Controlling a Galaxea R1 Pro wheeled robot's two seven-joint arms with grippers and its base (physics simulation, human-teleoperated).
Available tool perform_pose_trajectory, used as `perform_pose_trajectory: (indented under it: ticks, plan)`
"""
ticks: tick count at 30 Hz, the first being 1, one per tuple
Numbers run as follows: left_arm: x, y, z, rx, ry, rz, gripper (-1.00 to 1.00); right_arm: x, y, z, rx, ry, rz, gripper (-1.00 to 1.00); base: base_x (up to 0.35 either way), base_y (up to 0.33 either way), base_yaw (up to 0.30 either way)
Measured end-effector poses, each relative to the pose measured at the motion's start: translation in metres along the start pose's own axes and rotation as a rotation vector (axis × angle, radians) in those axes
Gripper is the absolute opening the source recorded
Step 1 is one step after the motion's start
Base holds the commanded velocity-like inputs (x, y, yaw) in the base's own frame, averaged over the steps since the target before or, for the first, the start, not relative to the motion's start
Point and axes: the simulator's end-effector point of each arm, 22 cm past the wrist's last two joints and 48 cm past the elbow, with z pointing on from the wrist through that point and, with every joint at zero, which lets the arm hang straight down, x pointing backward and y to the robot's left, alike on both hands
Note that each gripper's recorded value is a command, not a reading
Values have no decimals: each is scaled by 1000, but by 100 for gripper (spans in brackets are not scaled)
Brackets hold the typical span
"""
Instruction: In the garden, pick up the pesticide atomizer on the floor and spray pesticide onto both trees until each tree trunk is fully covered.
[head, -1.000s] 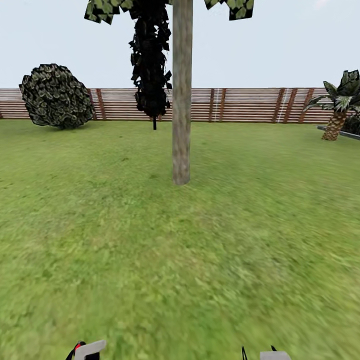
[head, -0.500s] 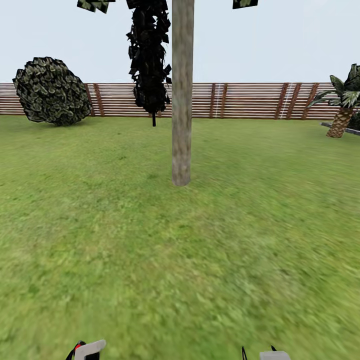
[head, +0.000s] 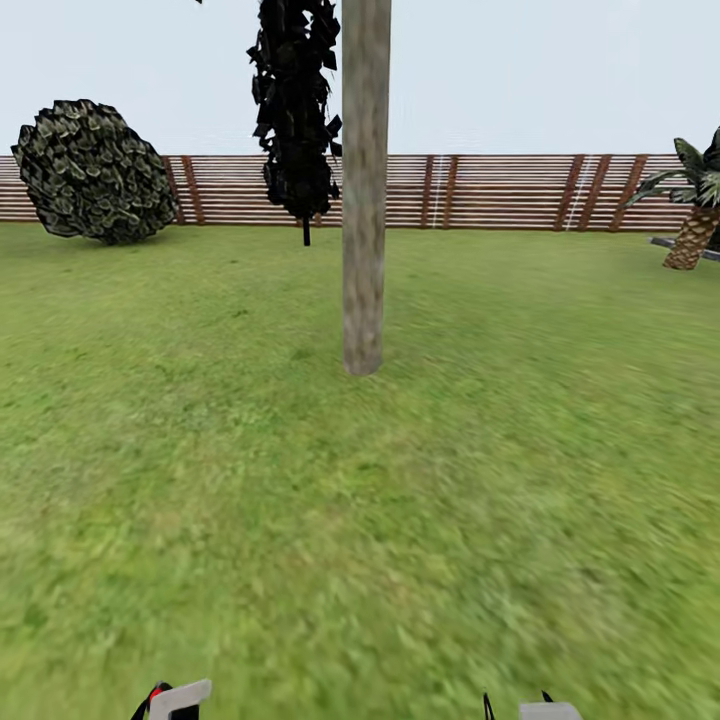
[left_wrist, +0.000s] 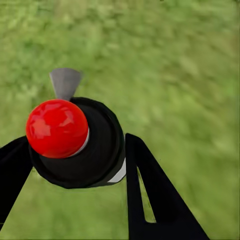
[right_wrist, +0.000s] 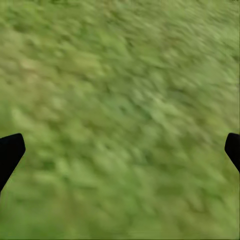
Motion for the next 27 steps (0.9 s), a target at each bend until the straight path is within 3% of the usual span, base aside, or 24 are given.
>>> perform_pose_trajectory:
  ticks: [27]
  plan:
    - [19,1,0,-2,40,14,-100,18,3,-2,-6,42,-5,100,338,0,0]
